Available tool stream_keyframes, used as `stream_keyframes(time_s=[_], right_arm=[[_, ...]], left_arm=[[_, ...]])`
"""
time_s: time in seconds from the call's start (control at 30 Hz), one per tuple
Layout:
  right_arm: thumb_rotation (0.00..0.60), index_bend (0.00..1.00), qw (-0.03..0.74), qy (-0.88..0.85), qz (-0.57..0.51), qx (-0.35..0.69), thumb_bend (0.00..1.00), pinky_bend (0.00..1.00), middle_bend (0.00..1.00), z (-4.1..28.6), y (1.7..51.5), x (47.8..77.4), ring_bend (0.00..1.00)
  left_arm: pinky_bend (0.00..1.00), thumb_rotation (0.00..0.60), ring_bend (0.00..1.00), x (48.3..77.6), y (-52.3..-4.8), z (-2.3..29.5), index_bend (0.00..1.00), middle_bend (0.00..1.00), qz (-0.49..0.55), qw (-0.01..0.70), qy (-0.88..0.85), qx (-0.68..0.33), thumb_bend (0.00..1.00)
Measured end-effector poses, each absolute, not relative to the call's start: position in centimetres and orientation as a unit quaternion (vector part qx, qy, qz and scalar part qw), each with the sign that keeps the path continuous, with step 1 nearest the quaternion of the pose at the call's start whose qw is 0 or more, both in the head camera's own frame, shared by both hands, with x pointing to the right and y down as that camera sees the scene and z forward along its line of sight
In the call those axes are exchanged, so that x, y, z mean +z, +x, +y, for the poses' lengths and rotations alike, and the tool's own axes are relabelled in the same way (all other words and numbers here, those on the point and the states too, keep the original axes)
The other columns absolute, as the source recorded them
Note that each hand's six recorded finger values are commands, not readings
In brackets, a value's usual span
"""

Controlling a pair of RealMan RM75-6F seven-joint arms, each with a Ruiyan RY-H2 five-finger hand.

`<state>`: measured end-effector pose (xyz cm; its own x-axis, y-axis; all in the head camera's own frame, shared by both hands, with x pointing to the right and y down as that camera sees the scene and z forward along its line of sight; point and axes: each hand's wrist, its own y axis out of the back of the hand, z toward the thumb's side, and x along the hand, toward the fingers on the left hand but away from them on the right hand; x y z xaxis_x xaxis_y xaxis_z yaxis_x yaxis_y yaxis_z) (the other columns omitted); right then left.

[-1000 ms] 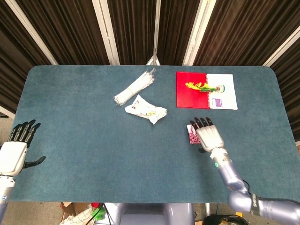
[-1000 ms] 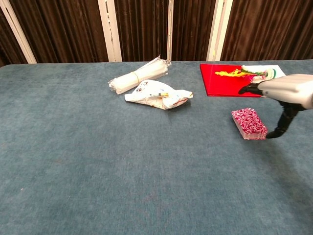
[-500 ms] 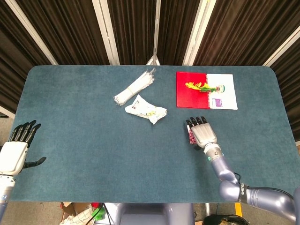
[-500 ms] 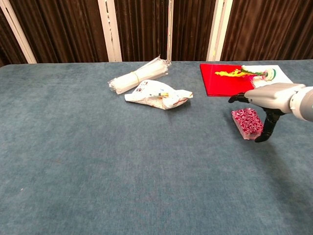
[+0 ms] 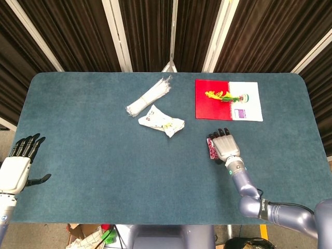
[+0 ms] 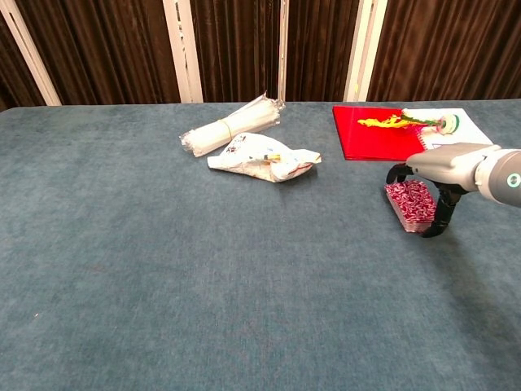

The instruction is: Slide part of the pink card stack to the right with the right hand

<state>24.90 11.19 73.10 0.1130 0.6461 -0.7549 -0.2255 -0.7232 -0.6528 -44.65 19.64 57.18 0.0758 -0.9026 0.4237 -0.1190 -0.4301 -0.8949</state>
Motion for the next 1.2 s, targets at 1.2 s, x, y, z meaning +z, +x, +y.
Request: stream_keyframes(time_s=[1.2], right_arm=[[0.600,0.50,0.332,-0.647,-0.201,0.656,0.31,0.00,0.45,11.2,30.1,70.4,0.20]], left_arm=[[0.00,0.600,0.00,57.3,-44.5,19.8,0.00,0.00,0.399,0.352,-0.641,-0.553,0.00]])
